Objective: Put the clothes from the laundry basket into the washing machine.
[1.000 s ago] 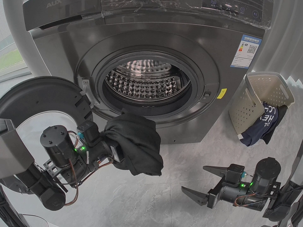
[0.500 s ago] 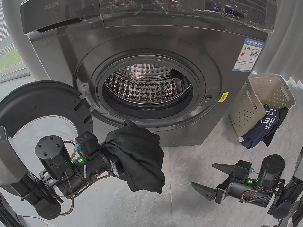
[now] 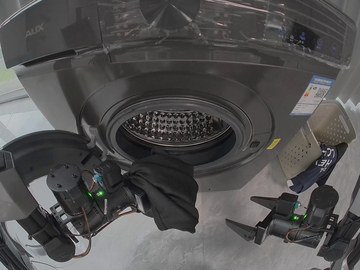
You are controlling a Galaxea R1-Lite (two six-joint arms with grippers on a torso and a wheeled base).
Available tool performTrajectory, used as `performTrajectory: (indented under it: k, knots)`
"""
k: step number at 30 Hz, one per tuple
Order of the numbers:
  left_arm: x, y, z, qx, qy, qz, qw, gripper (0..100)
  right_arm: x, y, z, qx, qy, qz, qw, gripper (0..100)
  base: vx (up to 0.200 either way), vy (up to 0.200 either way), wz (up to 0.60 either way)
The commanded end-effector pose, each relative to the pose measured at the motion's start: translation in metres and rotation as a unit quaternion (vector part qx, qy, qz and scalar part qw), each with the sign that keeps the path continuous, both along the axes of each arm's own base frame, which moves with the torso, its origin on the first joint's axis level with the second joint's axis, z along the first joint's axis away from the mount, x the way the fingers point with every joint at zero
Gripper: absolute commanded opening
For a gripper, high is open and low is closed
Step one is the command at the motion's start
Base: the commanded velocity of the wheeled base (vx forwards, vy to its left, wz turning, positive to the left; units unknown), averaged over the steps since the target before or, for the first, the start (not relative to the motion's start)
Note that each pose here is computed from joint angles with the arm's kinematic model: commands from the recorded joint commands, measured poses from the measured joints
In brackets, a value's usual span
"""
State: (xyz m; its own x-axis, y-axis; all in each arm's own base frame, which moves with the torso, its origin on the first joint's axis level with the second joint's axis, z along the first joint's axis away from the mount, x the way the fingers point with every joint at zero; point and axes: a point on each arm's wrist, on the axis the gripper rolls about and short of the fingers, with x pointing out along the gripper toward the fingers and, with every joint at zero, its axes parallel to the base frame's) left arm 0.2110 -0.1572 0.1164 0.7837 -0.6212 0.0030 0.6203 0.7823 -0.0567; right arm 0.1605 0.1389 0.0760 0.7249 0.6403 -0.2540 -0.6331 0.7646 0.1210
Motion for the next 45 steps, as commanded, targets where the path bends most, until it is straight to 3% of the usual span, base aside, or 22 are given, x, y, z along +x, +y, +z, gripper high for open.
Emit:
performTrajectory:
  k: [1,5,9,17,19,23,31,45]
  knots:
    - [0.004,-0.004,-0.006,0.003,0.008,-0.001,1.0,0,0.0,0.0,-0.001,-0.002,0.002,0.002,1.0,100,0.0,0.0,0.0]
    - [0.005,-0.017,-0.01,0.005,0.01,-0.014,0.9998,0,-0.004,0.003,-0.002,-0.004,0.005,0.01,0.9999,100,0.0,0.0,0.0]
    - [0.029,-0.036,-0.005,-0.02,-0.011,0.013,0.9997,0,-0.004,0.005,-0.006,-0.01,0.012,0.015,0.9998,100,0.0,0.0,0.0]
    - [0.06,-0.056,-0.032,-0.014,0.0,0.021,0.9997,0,-0.005,0.009,-0.01,-0.016,0.018,0.022,0.9995,100,0.0,0.0,0.0]
    - [0.08,-0.07,-0.035,-0.029,-0.016,0.024,0.9992,0,-0.005,0.01,-0.011,-0.018,0.021,0.026,0.9993,100,0.0,0.0,0.0]
    - [0.107,-0.075,-0.038,-0.041,-0.033,0.048,0.9975,0,-0.007,0.011,-0.012,-0.019,0.022,0.029,0.9992,100,0.0,0.0,0.0]
    - [0.139,-0.086,-0.053,-0.041,-0.035,0.061,0.9967,0,-0.007,0.011,-0.012,-0.02,0.023,0.029,0.9991,100,0.0,0.0,0.0]
    - [0.216,-0.091,-0.02,-0.062,-0.065,0.114,0.9894,0,-0.008,0.016,-0.017,-0.026,0.029,0.038,0.9985,100,0.0,0.0,0.0]
